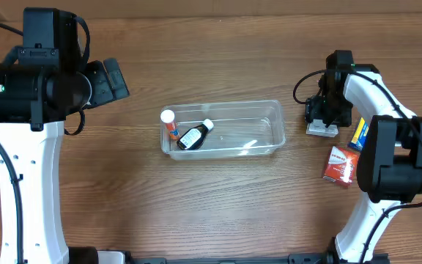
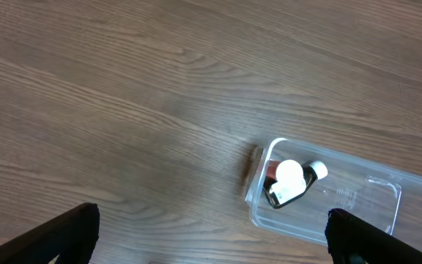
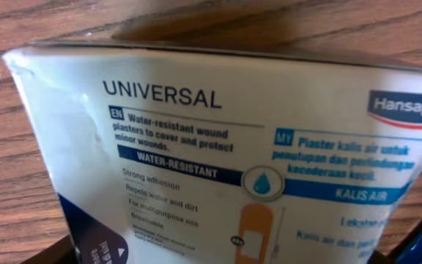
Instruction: Pack container
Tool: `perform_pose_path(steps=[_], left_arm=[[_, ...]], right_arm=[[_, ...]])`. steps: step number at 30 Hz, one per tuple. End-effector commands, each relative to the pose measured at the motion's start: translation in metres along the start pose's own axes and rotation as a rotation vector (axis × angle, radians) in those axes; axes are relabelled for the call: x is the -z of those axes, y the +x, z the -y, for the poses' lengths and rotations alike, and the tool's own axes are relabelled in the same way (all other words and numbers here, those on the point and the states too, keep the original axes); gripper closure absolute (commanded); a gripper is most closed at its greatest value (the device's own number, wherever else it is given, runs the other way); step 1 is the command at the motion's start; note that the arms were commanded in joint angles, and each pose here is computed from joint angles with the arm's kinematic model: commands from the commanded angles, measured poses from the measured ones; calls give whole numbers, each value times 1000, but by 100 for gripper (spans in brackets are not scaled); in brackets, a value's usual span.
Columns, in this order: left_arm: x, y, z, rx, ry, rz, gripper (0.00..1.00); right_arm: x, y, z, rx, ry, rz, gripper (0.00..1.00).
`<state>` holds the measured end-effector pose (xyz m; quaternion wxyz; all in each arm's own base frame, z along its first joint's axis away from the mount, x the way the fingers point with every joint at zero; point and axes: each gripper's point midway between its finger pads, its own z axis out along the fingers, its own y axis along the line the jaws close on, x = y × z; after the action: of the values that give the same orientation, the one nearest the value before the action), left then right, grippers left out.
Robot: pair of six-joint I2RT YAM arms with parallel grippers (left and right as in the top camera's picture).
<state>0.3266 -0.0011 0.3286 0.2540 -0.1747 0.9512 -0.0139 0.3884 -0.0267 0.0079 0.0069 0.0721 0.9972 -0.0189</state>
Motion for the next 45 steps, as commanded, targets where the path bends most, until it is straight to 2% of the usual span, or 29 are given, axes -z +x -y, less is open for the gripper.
perform_pose_path(steps=[1, 3, 6, 9, 10, 12, 14, 18, 23, 32, 35, 37, 38, 39, 43, 45], left_arm=[[-4, 0, 0, 13, 3, -11, 0], [-4, 0, 0, 13, 3, -12, 0], [-4, 0, 0, 12, 3, -12, 0], [-4, 1, 0, 10, 2, -13, 0], [-4, 1, 0, 10, 2, -13, 0], [-4, 1, 0, 9, 2, -13, 0], [-4, 1, 0, 8, 1, -15, 0], [-4, 3, -1, 1, -2, -21, 0], [-4, 4, -1, -8, -4, -25, 0], [-4, 4, -1, -7, -4, -25, 0], [-4, 3, -1, -7, -4, -24, 0], [-4, 3, -2, -7, -6, -24, 0], [-4, 3, -2, -7, -8, -24, 0], [-4, 3, -2, -7, -8, -24, 0], [-4, 3, -2, -7, -7, -24, 0], [-3, 4, -2, -8, -9, -27, 0]], right_arm=[[9, -6, -1, -8, -4, 21, 27], [41, -16, -5, 3, -9, 77, 27], [131, -19, -24, 46, -40, 260, 27], [215, 16, -63, 142, -133, 423, 27], [240, 40, -83, 152, -183, 458, 27], [251, 64, -105, 158, -220, 447, 27], [249, 82, -125, 193, -236, 410, 27], [207, 106, -175, 295, -240, 323, 26], [150, 102, -185, 285, -210, 253, 26], [79, 90, -194, 285, -132, 136, 26], [76, 85, -182, 230, -76, 145, 26], [76, 82, -177, 213, -72, 141, 21], [75, 81, -174, 201, -71, 139, 15], [75, 80, -171, 196, -69, 137, 0], [81, 78, -173, 197, -75, 149, 0], [119, 67, -169, 188, -63, 226, 0]])
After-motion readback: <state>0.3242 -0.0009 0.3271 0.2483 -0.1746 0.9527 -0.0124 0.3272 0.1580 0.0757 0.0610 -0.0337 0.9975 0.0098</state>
